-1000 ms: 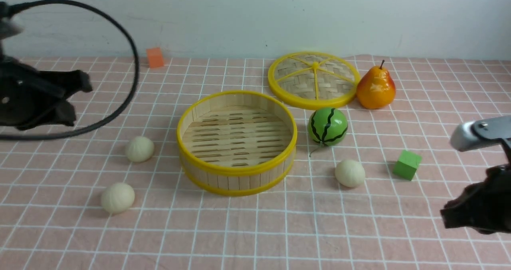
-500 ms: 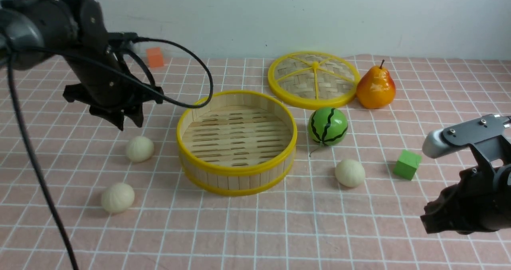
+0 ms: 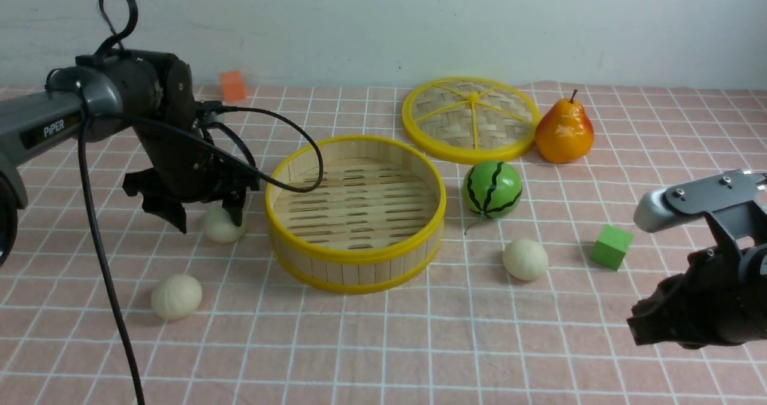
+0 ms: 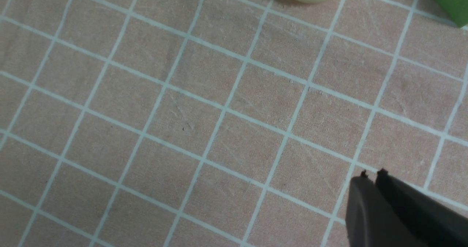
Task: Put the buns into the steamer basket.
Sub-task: Use the left arm to grab a steamed stuffed bun, then use the left arm to put the steamed stuffed bun into the steamer, then use the left arm to grab a steamed stuffed bun, then use the left arm to put the steamed stuffed bun into the steamer, then use the right arm to grab a steamed stuffed bun, then use the right arm to put the steamed stuffed bun into the steamer
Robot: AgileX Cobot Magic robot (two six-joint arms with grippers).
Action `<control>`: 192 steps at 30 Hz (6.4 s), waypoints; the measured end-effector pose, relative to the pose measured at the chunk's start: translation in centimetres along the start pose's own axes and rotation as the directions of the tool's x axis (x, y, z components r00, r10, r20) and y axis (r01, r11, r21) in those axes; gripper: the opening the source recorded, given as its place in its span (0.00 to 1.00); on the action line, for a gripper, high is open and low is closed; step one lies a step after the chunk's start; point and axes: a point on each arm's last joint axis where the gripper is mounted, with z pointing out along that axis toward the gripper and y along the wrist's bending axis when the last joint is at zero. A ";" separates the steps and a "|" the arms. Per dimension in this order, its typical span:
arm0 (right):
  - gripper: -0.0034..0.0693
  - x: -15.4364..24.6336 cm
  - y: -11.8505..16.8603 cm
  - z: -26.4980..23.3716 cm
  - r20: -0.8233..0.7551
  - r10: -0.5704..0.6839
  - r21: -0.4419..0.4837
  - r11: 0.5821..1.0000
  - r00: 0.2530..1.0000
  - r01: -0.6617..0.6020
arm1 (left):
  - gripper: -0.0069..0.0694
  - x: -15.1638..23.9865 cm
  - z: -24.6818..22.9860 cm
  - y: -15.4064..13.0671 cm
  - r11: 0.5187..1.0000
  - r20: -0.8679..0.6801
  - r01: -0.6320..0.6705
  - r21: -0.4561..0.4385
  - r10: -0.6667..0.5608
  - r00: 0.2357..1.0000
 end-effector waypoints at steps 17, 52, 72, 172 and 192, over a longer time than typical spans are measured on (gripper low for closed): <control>0.13 -0.2 0.0 0.0 0.024 0.008 0.003 1.000 1.000 -0.008 | 0.77 -0.4 -2.6 0.0 1.000 0.048 -0.011 0.001 0.011 0.999; 0.19 -0.3 0.1 0.0 0.031 0.044 -0.017 0.999 0.999 -0.044 | 0.10 -0.3 -11.7 -10.7 0.942 0.323 -0.219 0.256 0.130 0.937; 0.21 -0.2 0.2 0.0 0.026 0.042 -0.018 0.999 0.999 -0.042 | 0.70 0.0 -3.6 -12.3 0.987 0.266 -0.133 0.095 0.104 0.958; 0.49 -9.1 -0.4 16.3 -0.129 -0.074 -0.006 0.997 0.989 0.074 | 0.42 13.5 -30.6 -4.2 0.917 0.406 -0.370 0.151 0.284 0.869; 0.13 -18.0 9.3 16.6 0.170 -0.387 -0.150 0.899 0.906 0.411 | 0.31 29.0 -23.4 7.7 0.988 0.589 0.122 -0.096 -0.043 0.807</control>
